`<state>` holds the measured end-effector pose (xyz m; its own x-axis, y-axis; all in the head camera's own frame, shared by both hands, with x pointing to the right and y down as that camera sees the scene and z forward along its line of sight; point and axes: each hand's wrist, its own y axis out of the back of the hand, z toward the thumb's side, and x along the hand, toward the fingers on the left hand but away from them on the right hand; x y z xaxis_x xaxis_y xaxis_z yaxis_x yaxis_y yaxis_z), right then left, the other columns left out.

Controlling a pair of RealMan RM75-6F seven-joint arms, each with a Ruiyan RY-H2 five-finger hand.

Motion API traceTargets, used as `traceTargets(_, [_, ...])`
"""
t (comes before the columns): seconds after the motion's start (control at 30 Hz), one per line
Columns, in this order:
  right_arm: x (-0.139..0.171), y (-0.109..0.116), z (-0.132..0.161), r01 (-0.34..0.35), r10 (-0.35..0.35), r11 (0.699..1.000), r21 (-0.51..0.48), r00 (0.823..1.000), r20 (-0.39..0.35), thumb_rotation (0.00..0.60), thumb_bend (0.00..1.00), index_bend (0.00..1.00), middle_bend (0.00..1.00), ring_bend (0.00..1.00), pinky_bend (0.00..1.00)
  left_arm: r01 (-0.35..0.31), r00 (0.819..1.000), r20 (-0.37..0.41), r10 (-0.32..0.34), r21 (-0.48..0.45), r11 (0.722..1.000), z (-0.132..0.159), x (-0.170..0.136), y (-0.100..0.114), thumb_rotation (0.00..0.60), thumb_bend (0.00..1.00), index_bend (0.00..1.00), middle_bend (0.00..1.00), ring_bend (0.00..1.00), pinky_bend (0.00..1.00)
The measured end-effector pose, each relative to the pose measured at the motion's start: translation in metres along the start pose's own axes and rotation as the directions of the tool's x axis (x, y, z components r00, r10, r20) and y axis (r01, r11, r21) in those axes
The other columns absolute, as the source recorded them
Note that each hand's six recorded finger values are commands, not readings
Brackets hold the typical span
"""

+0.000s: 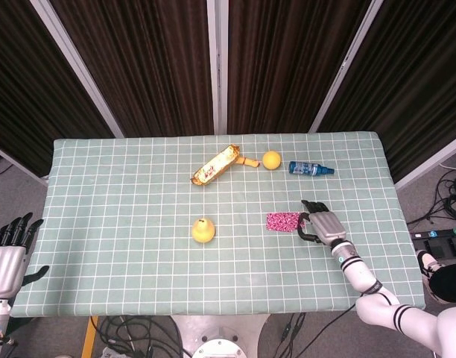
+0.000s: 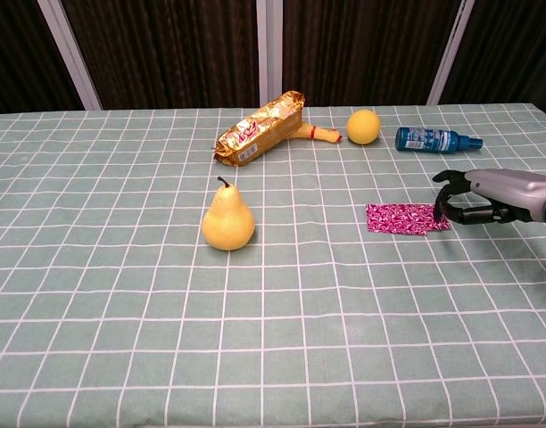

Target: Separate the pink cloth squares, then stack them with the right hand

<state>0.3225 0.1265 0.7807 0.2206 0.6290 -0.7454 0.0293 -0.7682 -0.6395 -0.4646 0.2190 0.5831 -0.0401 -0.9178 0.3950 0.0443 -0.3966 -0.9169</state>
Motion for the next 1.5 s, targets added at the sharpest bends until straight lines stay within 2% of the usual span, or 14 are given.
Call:
traceTargets(0.6, [-0.017,-0.010,0.045,-0.009,0.009,1.000,-0.002,0.996,-0.087,0.133,0.50,0.35,0.01,0.00,0.00,0.001,1.000,-0.007,-0.001,-0.008,1.000,-0.002,-0.002,-0.002,0.600,0.00,0.18,0.16,0.11,0.16])
traceTargets(1.0, [-0.017,-0.014,0.082,-0.020,0.022,1.000,0.015,0.984,-0.178,0.133,0.50,0.35,0.01,0.00,0.00,0.001,1.000,-0.016,-0.001,-0.013,1.000,-0.006,-0.005,-0.004,0.600,0.00,0.18,0.16,0.11,0.16])
traceTargets(1.17, [-0.016,0.000,0.073,0.016,-0.011,1.000,0.024,0.986,-0.167,0.134,0.50,0.35,0.01,0.00,0.00,-0.002,1.000,-0.018,0.001,-0.016,1.000,-0.007,-0.006,-0.004,0.600,0.00,0.18,0.16,0.11,0.16])
traceTargets(1.33, [-0.022,0.012,0.048,0.032,-0.030,0.999,0.024,0.995,-0.096,0.134,0.49,0.35,0.01,0.00,0.00,-0.001,1.000,-0.010,0.001,-0.015,1.000,-0.006,-0.006,-0.004,0.600,0.00,0.18,0.16,0.11,0.16])
traceTargets(1.5, [-0.029,0.015,0.034,0.031,-0.029,0.998,0.045,0.998,-0.053,0.132,0.50,0.35,0.01,0.00,0.00,-0.006,1.000,-0.012,0.006,-0.016,1.000,-0.005,-0.006,-0.003,0.600,0.00,0.18,0.16,0.11,0.16])
